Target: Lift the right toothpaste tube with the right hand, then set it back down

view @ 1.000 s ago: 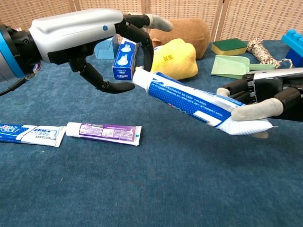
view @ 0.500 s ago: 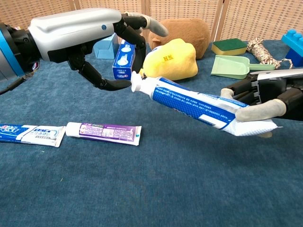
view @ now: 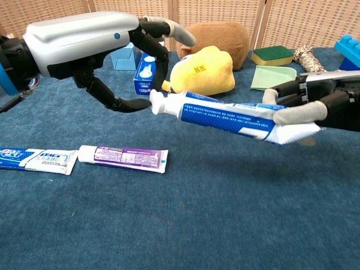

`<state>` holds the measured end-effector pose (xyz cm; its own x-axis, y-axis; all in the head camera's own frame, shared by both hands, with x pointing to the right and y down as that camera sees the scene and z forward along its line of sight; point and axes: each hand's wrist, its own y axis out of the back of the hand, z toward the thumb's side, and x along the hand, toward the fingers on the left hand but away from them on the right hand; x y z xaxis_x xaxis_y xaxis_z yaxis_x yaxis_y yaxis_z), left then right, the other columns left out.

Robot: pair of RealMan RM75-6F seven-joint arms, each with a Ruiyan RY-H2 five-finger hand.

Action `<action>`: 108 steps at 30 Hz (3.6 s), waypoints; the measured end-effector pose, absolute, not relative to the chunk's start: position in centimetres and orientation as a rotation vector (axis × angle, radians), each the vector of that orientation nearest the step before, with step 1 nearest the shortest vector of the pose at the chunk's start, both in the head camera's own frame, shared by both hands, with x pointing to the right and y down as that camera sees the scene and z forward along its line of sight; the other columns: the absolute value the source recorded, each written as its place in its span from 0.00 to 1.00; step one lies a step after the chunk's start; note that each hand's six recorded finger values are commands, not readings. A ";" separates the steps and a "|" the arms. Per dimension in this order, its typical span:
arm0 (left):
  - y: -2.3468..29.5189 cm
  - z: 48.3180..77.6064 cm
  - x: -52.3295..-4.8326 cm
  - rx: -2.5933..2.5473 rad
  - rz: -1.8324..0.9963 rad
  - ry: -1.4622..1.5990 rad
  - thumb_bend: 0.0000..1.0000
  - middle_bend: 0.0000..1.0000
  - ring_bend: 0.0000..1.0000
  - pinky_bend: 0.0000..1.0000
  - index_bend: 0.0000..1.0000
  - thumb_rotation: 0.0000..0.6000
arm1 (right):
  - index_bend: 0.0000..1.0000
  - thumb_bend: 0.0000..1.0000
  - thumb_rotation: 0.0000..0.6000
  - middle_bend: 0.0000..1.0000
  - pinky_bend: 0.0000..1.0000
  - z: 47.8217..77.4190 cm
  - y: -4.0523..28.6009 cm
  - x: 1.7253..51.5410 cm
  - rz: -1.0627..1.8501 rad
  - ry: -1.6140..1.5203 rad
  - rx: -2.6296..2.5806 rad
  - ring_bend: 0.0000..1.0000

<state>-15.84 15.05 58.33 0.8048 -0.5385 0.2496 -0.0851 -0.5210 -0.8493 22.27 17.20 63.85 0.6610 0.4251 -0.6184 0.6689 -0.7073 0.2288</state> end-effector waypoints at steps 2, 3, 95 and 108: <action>15.2 58.2 -16.0 -2.050 -0.618 0.464 0.32 0.11 0.01 0.10 0.61 1.00 | 0.90 0.62 1.00 0.75 0.74 64.0 16.9 22.3 -0.754 0.878 2.426 0.76; 15.2 58.2 -16.1 -2.045 -0.618 0.465 0.32 0.11 0.00 0.10 0.60 1.00 | 0.90 0.62 1.00 0.75 0.74 64.0 16.8 22.3 -0.756 0.885 2.422 0.76; 23.8 53.1 -50.0 -1.531 -1.562 1.117 0.32 0.09 0.00 0.06 0.27 1.00 | 0.31 0.27 1.00 0.22 0.19 57.3 17.8 41.1 -2.349 1.816 2.653 0.09; 23.9 52.9 -49.1 -1.551 -1.538 1.108 0.32 0.08 0.00 0.05 0.23 1.00 | 0.31 0.26 1.00 0.22 0.19 56.1 20.3 41.3 -2.408 1.794 2.596 0.09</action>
<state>-49.13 23.89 52.85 -0.0602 -0.9077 0.4153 -0.1059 -0.4079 -0.9069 41.29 20.27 56.09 0.0407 0.9423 -0.3324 0.0485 -0.3341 -0.9413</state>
